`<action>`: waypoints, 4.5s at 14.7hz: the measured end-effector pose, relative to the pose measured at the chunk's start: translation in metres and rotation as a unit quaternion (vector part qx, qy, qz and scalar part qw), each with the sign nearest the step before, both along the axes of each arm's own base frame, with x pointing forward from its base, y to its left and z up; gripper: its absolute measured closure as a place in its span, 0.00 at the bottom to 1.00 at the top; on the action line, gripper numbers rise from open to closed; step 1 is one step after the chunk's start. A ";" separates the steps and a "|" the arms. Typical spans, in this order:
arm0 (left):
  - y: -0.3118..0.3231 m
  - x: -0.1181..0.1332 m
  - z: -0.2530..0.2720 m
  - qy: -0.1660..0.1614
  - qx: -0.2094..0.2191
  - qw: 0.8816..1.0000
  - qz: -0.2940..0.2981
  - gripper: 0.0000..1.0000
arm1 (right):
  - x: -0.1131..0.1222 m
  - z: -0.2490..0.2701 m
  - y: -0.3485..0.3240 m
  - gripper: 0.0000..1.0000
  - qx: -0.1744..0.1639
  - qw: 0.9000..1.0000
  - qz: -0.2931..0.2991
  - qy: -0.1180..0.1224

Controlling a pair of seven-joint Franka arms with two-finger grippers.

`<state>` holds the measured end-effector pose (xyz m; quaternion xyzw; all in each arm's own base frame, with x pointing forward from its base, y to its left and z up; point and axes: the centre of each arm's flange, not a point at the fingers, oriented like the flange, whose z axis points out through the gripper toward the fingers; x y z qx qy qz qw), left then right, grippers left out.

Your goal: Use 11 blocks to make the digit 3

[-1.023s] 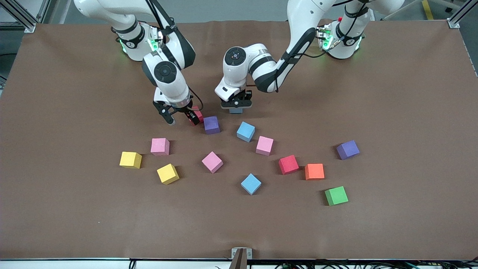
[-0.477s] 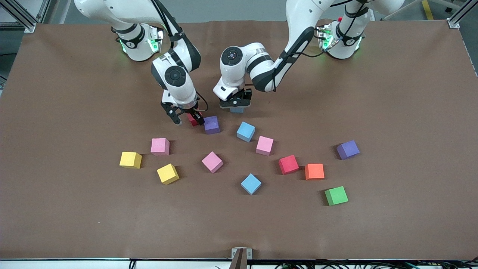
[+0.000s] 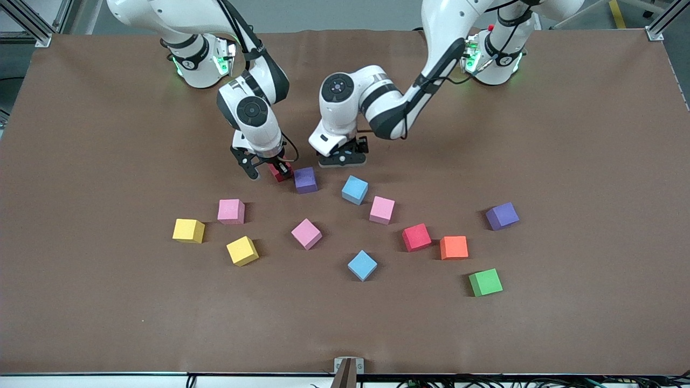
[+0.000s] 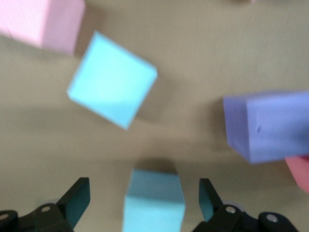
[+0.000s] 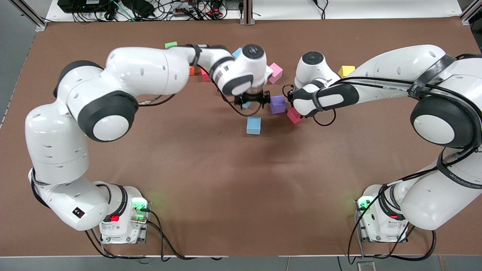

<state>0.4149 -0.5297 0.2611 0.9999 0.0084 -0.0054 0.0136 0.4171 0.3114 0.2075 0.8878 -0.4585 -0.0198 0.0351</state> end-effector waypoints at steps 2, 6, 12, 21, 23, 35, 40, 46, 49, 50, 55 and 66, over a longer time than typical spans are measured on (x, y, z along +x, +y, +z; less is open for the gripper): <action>0.018 0.030 0.010 -0.009 -0.007 1.000 -0.027 0.00 | 0.004 0.000 -0.006 0.41 -0.003 0.999 -0.033 0.000; 0.030 0.055 0.012 -0.018 -0.013 0.996 -0.091 0.00 | 0.007 0.007 -0.007 0.41 -0.004 0.994 -0.113 -0.009; 0.018 0.048 -0.042 -0.042 -0.003 0.989 -0.140 0.00 | 0.002 0.008 -0.002 0.41 -0.012 0.976 -0.217 -0.012; 0.018 0.052 -0.053 -0.060 -0.004 0.986 -0.155 0.15 | -0.029 0.010 0.042 0.41 0.000 0.960 -0.278 -0.023; 0.019 0.052 -0.058 -0.058 -0.003 0.986 -0.155 0.35 | -0.044 0.009 0.062 0.41 0.016 0.958 -0.284 -0.031; 0.053 0.074 -0.025 -0.056 0.004 0.990 0.127 0.42 | -0.071 0.000 0.091 0.41 0.023 0.956 -0.290 -0.028; 0.060 0.030 -0.020 -0.033 0.014 0.940 0.340 0.42 | -0.076 0.000 0.100 0.41 0.024 0.958 -0.285 -0.027; 0.057 -0.003 -0.038 -0.016 0.027 0.793 0.608 0.42 | -0.078 0.000 0.110 0.41 0.023 0.958 -0.286 -0.026; 0.055 -0.017 -0.044 -0.012 0.034 0.735 0.677 0.42 | -0.080 -0.001 0.119 0.41 0.022 0.957 -0.287 -0.026; 0.053 -0.021 -0.045 -0.011 0.034 0.716 0.697 0.42 | -0.081 -0.001 0.121 0.41 0.022 0.957 -0.288 -0.025; 0.053 -0.036 -0.043 -0.007 0.040 0.682 0.730 0.42 | -0.081 -0.001 0.124 0.41 0.022 0.957 -0.287 -0.025; 0.056 -0.058 -0.051 -0.004 0.056 0.682 0.729 0.42 | -0.081 -0.001 0.129 0.41 0.022 0.957 -0.288 -0.025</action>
